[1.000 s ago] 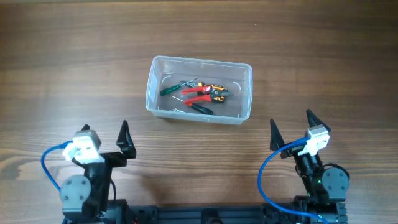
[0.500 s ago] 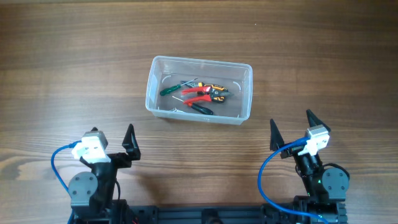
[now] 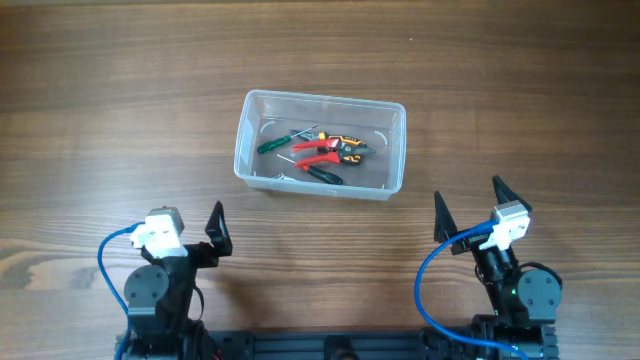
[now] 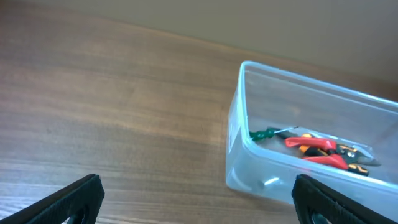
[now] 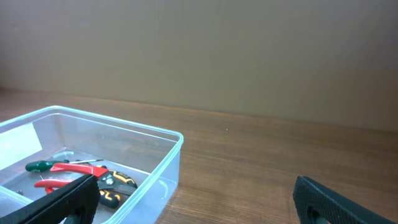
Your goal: Pack container
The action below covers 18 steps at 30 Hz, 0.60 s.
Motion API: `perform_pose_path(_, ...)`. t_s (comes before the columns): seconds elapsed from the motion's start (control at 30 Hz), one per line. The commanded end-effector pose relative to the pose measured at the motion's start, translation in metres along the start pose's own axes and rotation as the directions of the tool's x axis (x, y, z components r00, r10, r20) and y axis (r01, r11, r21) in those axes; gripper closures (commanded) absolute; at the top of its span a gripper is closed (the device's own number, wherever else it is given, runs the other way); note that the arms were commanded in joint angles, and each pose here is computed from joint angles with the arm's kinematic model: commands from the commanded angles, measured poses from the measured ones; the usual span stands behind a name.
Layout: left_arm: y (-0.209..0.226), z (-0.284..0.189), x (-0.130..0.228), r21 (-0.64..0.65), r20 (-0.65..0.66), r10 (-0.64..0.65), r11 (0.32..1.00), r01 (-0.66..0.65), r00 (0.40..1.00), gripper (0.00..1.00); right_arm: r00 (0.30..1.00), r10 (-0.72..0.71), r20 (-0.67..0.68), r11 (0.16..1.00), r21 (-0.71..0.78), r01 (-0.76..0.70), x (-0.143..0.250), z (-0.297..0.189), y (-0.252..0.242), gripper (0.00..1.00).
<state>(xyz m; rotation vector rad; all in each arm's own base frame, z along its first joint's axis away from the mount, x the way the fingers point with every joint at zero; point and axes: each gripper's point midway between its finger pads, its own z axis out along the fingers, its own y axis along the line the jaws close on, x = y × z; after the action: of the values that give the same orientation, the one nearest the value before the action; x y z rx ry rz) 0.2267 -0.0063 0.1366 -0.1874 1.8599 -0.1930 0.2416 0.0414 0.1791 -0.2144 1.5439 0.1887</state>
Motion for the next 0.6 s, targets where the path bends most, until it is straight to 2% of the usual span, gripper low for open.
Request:
perform_pose_path(0.0,0.0095,0.0005,-0.0011,-0.052,0.018,0.030,0.998,-0.029,0.999,0.00,1.000,-0.016,0.016,1.000,-0.022,0.016,-0.0033,-0.0005,0.0044,0.00)
perform_pose_path(0.17,0.0096,0.0005,-0.0010,-0.055,0.010,0.157,0.986,-0.156,0.988,0.00,1.000,-0.016,0.015,1.000,-0.022,0.016,-0.0032,-0.0005,0.0044,0.00)
perform_pose_path(0.57,0.0060,0.0007,0.0036,-0.030,-0.007,0.152,0.988,-0.152,0.988,0.00,1.000,-0.016,0.015,1.000,-0.022,0.016,-0.0032,-0.0005,0.0044,0.00)
